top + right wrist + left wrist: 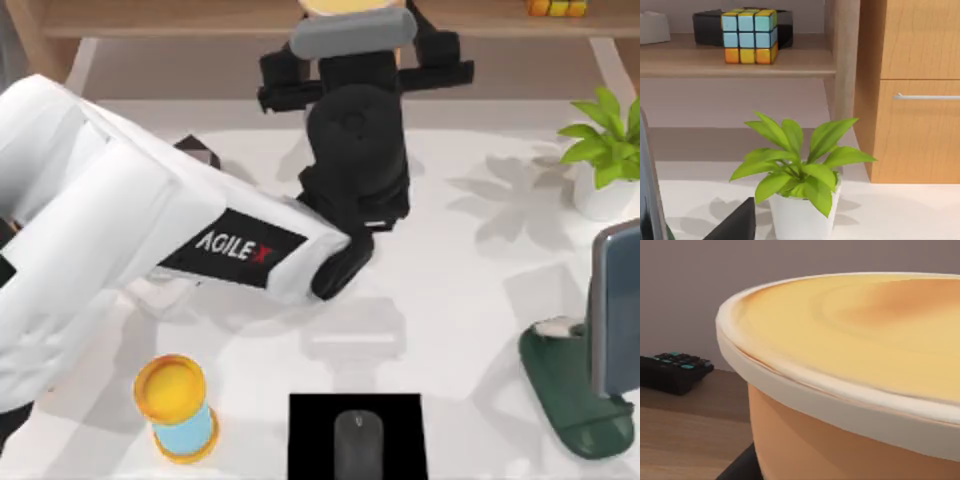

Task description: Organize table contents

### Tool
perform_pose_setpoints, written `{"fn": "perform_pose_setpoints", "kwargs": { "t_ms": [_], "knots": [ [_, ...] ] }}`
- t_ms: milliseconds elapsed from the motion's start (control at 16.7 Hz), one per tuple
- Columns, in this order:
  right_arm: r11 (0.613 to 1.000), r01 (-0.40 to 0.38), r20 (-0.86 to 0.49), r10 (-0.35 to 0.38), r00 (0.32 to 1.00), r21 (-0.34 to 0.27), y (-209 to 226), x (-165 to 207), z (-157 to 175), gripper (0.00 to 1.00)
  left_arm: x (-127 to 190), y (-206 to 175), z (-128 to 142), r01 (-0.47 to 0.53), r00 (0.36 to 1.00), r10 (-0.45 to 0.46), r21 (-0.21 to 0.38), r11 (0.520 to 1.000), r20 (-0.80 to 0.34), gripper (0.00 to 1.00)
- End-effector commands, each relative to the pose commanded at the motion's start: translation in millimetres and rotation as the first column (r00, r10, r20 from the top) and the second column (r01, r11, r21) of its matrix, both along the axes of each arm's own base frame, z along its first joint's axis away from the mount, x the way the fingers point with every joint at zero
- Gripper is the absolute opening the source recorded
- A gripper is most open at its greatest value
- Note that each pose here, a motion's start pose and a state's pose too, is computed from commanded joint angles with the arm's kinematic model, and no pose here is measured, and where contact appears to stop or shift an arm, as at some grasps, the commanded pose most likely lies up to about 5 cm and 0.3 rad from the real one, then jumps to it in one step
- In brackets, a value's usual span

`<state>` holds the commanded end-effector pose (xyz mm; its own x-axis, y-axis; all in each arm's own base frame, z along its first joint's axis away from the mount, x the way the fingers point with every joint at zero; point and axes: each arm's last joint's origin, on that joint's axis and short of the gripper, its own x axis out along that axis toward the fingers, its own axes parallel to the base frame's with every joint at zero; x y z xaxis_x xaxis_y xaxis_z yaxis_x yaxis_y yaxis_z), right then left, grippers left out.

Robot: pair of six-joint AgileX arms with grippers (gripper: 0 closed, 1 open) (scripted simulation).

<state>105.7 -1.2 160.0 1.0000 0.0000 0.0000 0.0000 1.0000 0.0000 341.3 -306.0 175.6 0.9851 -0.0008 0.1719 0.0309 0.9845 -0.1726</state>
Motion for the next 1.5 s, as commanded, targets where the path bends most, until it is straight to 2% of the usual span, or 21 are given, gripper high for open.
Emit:
{"fn": "perform_pose_setpoints", "kwargs": {
  "t_ms": [180, 360, 660, 960, 1200, 1500],
  "knots": [
    [1.0, 0.0, 0.0, 0.0, 1.0, 0.0, 0, 0, 0, 1.0, 24, 28, 30, 0.0, 1.0, 0.0, 0.008, 1.0, 0.025, 0.0],
    [1.0, 0.0, 0.0, 0.0, 1.0, 0.0, 0, 0, 0, 1.0, 49, 61, 48, -0.003, 1.0, 0.003, 0.046, 0.999, 0.014, 0.0],
    [1.0, 0.0, 0.0, 0.0, 1.0, 0.0, 0, 0, 0, 1.0, 85, 122, 61, -0.006, 0.999, 0.011, 0.113, 0.994, -0.046, 0.0],
    [1.0, 0.0, 0.0, 0.0, 1.0, 0.0, 0, 0, 0, 1.0, 106, 170, 69, 0.003, 0.994, 0.013, 0.15, 0.989, -0.107, 0.0],
    [1.0, 0.0, 0.0, 0.0, 1.0, 0.0, 0, 0, 0, 1.0, 113, 188, 64, 0.023, 0.988, 0.003, 0.165, 0.986, -0.155, 0.0],
    [1.0, 0.0, 0.0, 0.0, 1.0, 0.0, 0, 0, 0, 1.0, 114, 189, 63, 0.028, 0.986, 0.0, 0.167, 0.986, -0.164, 0.0]
  ]
}}
